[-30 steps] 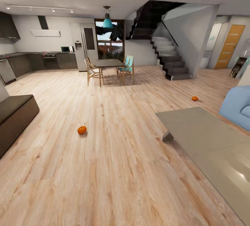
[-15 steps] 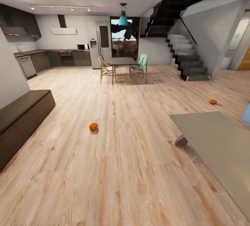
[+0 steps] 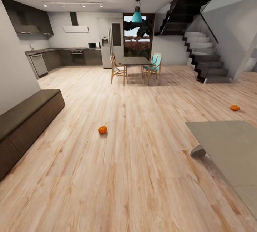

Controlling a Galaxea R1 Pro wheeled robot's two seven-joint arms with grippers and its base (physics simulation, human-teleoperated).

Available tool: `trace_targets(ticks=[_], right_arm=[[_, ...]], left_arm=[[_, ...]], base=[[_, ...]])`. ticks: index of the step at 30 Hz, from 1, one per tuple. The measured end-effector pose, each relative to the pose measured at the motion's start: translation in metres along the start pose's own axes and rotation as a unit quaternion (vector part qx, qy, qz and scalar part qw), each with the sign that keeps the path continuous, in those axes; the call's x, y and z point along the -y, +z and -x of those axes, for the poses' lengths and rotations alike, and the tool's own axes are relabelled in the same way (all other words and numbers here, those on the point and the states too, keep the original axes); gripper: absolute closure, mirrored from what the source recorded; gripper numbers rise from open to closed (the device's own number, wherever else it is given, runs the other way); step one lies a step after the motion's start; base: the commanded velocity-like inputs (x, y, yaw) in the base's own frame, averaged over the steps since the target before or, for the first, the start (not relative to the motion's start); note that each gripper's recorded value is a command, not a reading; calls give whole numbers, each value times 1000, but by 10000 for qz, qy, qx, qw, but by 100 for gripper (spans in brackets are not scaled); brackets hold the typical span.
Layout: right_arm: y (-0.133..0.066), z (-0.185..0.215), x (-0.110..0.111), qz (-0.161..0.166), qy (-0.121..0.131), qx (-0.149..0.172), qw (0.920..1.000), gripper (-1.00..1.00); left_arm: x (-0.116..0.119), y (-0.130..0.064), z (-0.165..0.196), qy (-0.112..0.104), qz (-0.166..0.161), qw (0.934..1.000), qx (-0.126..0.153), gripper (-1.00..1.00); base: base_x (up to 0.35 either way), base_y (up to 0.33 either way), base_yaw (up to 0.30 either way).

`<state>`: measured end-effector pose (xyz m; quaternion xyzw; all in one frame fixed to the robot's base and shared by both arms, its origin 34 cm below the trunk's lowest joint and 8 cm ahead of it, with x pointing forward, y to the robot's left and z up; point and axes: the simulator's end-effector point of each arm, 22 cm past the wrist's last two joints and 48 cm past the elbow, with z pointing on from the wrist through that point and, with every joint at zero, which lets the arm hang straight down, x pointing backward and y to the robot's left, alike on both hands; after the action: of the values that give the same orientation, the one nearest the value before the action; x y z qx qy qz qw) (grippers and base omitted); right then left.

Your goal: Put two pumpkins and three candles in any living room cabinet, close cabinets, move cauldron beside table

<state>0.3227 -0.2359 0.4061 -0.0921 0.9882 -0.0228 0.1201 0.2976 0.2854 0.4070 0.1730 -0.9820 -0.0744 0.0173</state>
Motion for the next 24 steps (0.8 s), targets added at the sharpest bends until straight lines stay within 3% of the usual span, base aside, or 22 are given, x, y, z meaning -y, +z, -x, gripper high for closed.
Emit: trace_targets(ticks=[10,24], right_arm=[[0,-1,0,23,-4,-5,10000,-100],[0,-1,0,25,10,-5,10000,-100]], left_arm=[[0,1,-1,3,6,10000,-16,-100],[0,1,-1,3,5,10000,-16,-100]], base=[[238,0,-187],[17,0,-279]])
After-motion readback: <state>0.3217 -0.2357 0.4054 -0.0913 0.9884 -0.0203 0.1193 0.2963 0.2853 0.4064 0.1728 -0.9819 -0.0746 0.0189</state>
